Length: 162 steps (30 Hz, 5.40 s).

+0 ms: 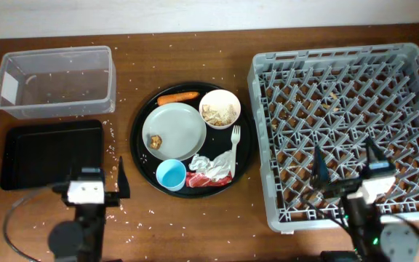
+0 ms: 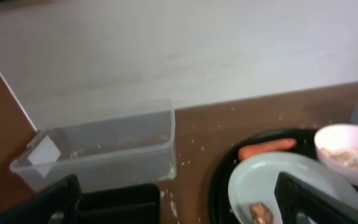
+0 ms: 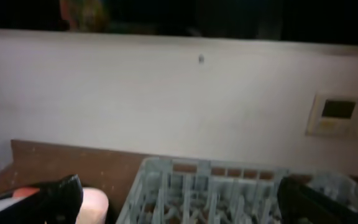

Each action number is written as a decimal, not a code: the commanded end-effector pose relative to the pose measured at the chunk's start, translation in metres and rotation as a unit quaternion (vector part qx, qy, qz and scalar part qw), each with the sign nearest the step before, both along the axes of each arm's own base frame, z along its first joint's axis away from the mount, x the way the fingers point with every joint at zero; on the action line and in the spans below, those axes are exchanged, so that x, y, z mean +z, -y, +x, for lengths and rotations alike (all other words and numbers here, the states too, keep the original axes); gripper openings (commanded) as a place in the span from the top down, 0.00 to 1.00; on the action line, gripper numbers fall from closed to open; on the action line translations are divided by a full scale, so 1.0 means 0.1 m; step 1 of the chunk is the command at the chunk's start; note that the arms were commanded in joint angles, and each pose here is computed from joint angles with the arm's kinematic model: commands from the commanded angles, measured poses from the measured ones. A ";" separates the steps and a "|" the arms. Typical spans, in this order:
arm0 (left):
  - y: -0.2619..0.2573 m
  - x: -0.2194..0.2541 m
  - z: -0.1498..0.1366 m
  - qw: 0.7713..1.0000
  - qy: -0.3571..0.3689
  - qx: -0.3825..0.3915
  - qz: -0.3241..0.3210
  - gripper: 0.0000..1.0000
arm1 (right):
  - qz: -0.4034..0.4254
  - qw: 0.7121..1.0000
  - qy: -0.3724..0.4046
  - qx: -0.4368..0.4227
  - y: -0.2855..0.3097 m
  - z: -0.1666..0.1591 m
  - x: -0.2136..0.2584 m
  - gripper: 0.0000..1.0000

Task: Sort waste into correct bins and load items into the dishwasher rack
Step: 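Reach the left gripper to the blue cup on the tray, then lift the blue cup and hand it to the right gripper, then place the blue cup upside down in the dishwasher rack with right gripper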

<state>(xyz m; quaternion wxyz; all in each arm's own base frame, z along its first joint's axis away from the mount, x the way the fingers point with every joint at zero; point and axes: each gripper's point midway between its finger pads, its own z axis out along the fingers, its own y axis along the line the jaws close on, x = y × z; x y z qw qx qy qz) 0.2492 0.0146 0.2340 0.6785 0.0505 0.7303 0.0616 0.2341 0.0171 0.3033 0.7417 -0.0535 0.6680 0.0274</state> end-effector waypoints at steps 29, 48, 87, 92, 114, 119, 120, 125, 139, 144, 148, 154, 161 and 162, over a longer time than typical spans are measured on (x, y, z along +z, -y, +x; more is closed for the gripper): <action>1.33 -1.02 0.50 0.763 -0.633 -0.112 -0.075 0.39 | 0.052 0.909 -0.401 0.097 -0.31 0.88 -0.25 0.05; 1.04 -1.85 0.13 0.731 -0.676 0.003 -0.092 0.73 | 0.064 0.868 -0.483 0.093 -0.31 0.95 -0.72 0.05; 2.58 0.30 1.33 0.571 -0.423 -0.585 -0.391 0.99 | 0.106 0.750 -0.228 0.612 -2.46 1.37 -0.06 0.28; 2.58 0.29 1.35 0.577 -0.423 -0.580 -0.390 0.87 | 0.107 0.750 -0.229 0.611 -2.44 1.37 -0.06 0.43; 1.04 -1.02 2.23 0.832 -0.470 -0.108 -0.276 0.68 | 0.073 0.795 -0.584 -0.148 0.42 0.88 -0.51 0.43; 0.86 -1.15 2.15 0.840 -0.488 -0.071 -0.225 0.68 | 0.076 0.723 -0.669 -0.156 0.38 0.46 -0.88 0.42; 0.86 -1.16 2.14 0.841 -0.489 -0.076 -0.218 0.69 | 0.075 0.716 -0.676 -0.156 0.38 0.43 -0.95 0.42; 0.87 -1.12 2.16 0.846 -0.484 -0.083 -0.209 0.68 | 0.079 0.694 -0.697 -0.163 0.37 0.35 -1.28 0.42; 0.80 -1.09 2.19 0.856 -0.478 -0.080 -0.181 0.68 | 0.089 0.697 -0.685 -0.189 0.73 0.62 -1.96 0.42; 0.79 -1.10 2.18 0.855 -0.481 -0.077 -0.179 0.68 | 0.103 0.674 -0.711 -0.170 0.64 0.59 -2.13 0.07; 0.79 -1.10 2.18 0.855 -0.481 -0.077 -0.179 0.68 | 0.108 0.674 -0.712 -0.165 0.62 0.60 -2.08 0.00; 0.80 -0.84 2.21 0.863 -0.468 -0.087 -0.169 0.68 | 0.120 0.760 -0.630 -0.108 0.47 1.10 -0.87 0.02; 0.81 -0.30 1.97 0.874 -0.455 -0.115 -0.128 0.67 | 0.047 0.817 -0.572 0.047 -0.81 1.43 -0.56 0.05; 0.82 -0.32 1.94 0.870 -0.462 -0.121 -0.119 0.66 | 0.036 0.823 -0.565 0.058 -0.94 1.46 -0.55 0.07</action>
